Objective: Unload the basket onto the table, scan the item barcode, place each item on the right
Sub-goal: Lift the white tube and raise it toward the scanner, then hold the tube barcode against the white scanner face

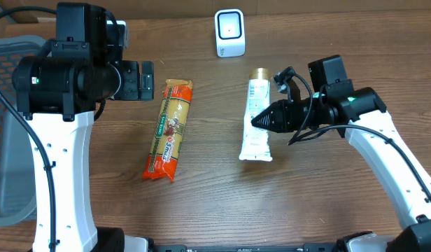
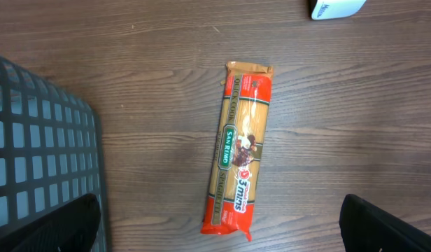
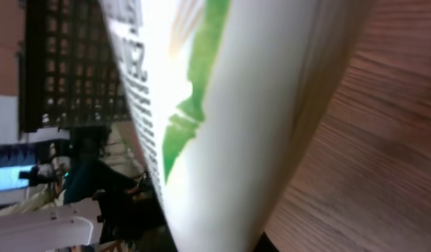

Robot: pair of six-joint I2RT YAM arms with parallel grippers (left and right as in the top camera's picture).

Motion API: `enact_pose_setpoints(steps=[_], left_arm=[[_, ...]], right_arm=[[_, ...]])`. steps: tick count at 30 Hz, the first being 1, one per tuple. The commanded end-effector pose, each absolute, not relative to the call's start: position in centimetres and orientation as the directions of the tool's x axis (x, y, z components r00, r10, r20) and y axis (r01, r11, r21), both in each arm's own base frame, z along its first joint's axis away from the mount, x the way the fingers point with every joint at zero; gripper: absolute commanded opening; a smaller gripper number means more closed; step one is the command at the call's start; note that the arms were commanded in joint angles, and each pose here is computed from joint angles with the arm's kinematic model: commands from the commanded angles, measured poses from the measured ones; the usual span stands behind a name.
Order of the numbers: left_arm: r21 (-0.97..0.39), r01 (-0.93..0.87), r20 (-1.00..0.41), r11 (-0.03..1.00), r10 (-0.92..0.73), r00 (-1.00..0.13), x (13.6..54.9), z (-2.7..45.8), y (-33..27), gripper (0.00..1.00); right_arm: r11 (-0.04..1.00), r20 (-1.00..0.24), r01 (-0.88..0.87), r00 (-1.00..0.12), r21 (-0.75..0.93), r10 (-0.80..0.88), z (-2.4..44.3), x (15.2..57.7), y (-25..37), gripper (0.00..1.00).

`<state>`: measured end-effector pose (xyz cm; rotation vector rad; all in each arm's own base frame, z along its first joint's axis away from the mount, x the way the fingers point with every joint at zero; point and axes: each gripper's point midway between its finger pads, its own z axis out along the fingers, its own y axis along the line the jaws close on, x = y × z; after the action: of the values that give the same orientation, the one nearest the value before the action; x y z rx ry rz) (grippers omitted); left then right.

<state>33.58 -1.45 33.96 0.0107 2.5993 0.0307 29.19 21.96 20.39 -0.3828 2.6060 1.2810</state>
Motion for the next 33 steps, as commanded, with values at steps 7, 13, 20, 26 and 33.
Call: enact_pose_setpoints(steps=[7,13,20,26,33], left_arm=[[0.035,0.023,-0.520,0.999,0.038,-0.853,33.7,34.1,-1.6,1.00],[0.035,0.023,-0.520,0.999,0.038,-0.853,33.7,34.1,-1.6,1.00],[0.035,0.023,-0.520,0.999,0.038,-0.853,33.7,34.1,-1.6,1.00],[0.035,0.023,-0.520,0.999,0.038,-0.853,33.7,34.1,-1.6,1.00],[0.035,0.023,-0.520,0.999,0.038,-0.853,33.7,34.1,-1.6,1.00]], right_arm=[[0.890,-0.568,-0.368,-0.807,0.269,-0.162,28.6,37.1,21.7,0.03],[0.950,-0.640,-0.219,-0.702,-0.221,-0.311,25.0,46.9,21.5,0.03],[0.817,-0.621,-0.058,-0.619,-0.574,-0.480,21.3,54.0,19.6,0.03],[0.668,-0.518,-0.158,-0.513,-0.727,-0.685,18.3,58.6,21.0,0.04],[0.611,-0.497,-0.181,-0.430,-0.771,-0.754,15.7,61.9,21.6,0.04]])
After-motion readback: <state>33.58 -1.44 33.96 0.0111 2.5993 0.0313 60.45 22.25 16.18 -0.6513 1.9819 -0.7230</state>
